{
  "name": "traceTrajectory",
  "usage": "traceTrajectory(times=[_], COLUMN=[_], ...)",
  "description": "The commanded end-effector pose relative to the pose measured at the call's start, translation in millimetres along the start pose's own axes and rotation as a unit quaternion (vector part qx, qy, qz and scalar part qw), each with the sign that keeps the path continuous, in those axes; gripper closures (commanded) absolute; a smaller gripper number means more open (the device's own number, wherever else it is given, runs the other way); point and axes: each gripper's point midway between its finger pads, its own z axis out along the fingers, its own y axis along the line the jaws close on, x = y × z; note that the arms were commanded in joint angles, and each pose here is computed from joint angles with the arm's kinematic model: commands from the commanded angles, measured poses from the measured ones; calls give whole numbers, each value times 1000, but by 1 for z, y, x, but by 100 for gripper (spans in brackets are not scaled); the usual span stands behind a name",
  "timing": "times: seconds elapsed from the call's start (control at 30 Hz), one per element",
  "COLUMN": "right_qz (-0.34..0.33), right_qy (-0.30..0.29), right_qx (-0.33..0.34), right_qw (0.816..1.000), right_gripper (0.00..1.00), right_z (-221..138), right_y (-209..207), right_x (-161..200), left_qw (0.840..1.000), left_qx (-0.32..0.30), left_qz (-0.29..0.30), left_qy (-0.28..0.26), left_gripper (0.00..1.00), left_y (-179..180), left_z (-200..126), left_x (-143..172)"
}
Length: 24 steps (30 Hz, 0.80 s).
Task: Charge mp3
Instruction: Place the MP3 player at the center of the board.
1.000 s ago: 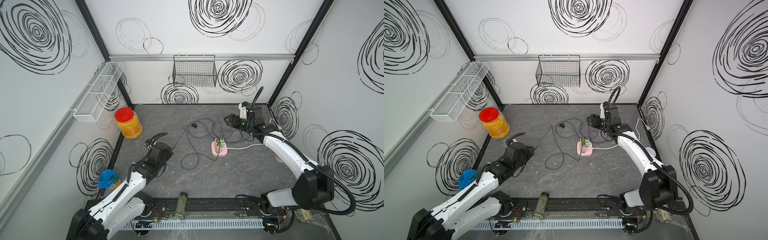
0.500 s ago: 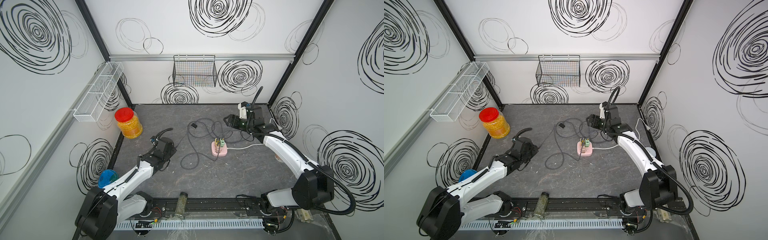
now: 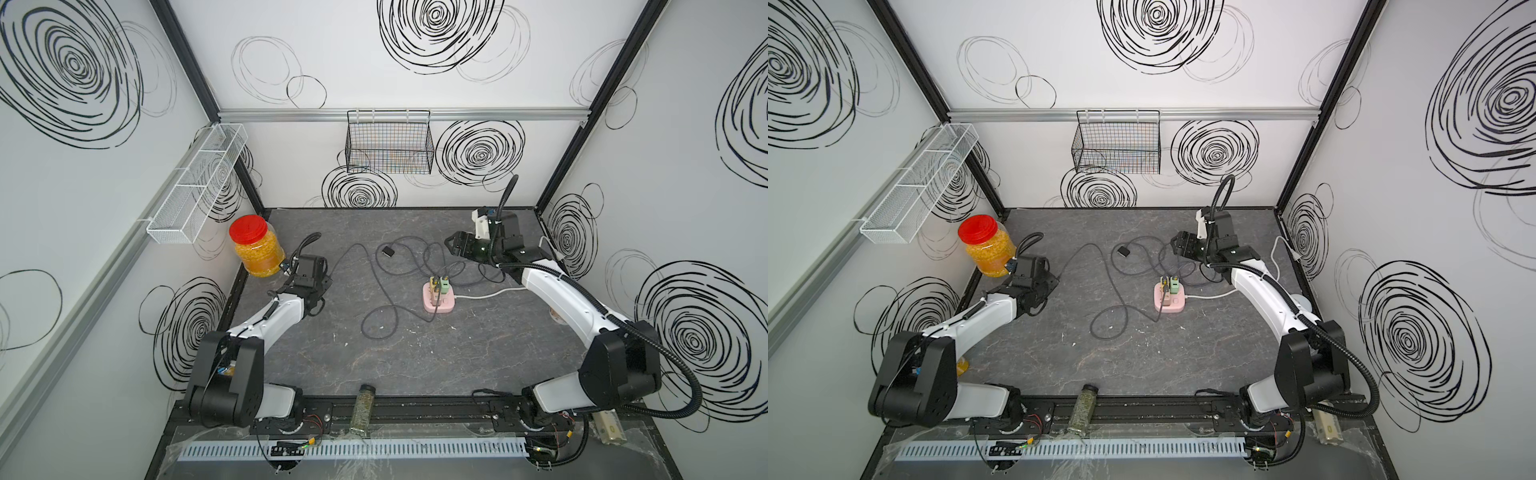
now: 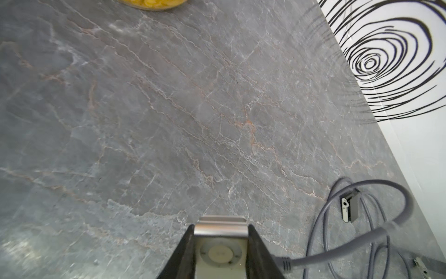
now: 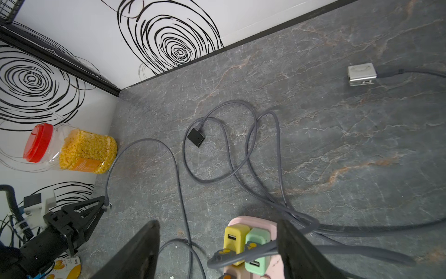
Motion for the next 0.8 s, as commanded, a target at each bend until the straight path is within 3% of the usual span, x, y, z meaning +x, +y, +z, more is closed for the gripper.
traceTrajectory(times=[0.0,0.47,0.77], right_qz=[-9,0,11], right_qy=[-4,15,24], right_qx=[-3,-1,6], right_qw=[1000,1000,1000], right_gripper=[21,21,21], right_z=[-1,14,16], right_y=[2,-14,-28], right_x=[-9,-6,-3], left_qw=[1000,998,998], left_qx=[10,-56,-54], left_qz=[-2,-20,-16], left_qy=[-17,-33,-39], left_gripper=[65,58,57], left_y=[-13,-3,-13], left_z=[12,50,49], left_x=[-12,-37,-43])
